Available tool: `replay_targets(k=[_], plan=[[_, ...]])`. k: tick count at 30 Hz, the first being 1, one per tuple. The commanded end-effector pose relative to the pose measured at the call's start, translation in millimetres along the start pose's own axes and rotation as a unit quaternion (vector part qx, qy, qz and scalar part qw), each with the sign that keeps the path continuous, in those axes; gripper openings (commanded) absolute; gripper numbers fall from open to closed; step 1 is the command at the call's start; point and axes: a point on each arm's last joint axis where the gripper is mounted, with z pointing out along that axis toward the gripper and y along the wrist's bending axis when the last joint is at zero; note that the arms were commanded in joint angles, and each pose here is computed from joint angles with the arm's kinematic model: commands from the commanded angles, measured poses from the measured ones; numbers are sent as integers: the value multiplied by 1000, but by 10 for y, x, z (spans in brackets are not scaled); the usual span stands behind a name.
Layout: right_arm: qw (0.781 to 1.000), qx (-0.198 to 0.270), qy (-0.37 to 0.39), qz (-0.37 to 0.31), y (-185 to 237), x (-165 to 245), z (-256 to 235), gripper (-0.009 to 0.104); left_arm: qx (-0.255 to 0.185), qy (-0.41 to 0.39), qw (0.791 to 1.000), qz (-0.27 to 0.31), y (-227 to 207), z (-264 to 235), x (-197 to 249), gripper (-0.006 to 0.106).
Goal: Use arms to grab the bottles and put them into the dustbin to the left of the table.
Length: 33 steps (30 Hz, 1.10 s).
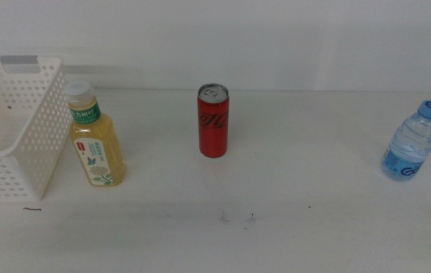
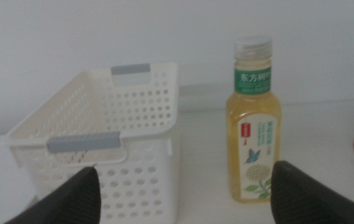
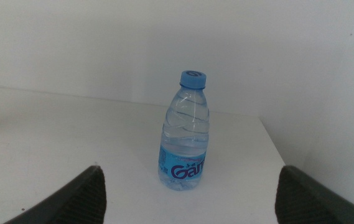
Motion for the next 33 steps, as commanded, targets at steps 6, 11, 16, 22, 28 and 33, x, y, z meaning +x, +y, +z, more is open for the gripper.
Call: replay_targets(k=[6,11,16,22,28,33], plan=[[1000,3,-5,-8,-4,2,-1,93,34,-62,998,-4,-33,17,-122,94],[1000,3,-5,-8,-4,2,-1,93,85,-57,995,-20,-107,120,-156,94],[1000,3,-5,-8,-4,2,-1,93,153,-32,987,-22,-257,270,-147,94],[1000,3,-5,-8,-4,2,-1,93,215,-15,976,-17,-475,439,-109,94],[1000,3,-5,-8,-4,2,-1,93,235,-14,972,-17,-652,591,-42,94],[1000,3,-5,-8,-4,2,-1,93,237,-20,971,-1,-769,718,54,94]])
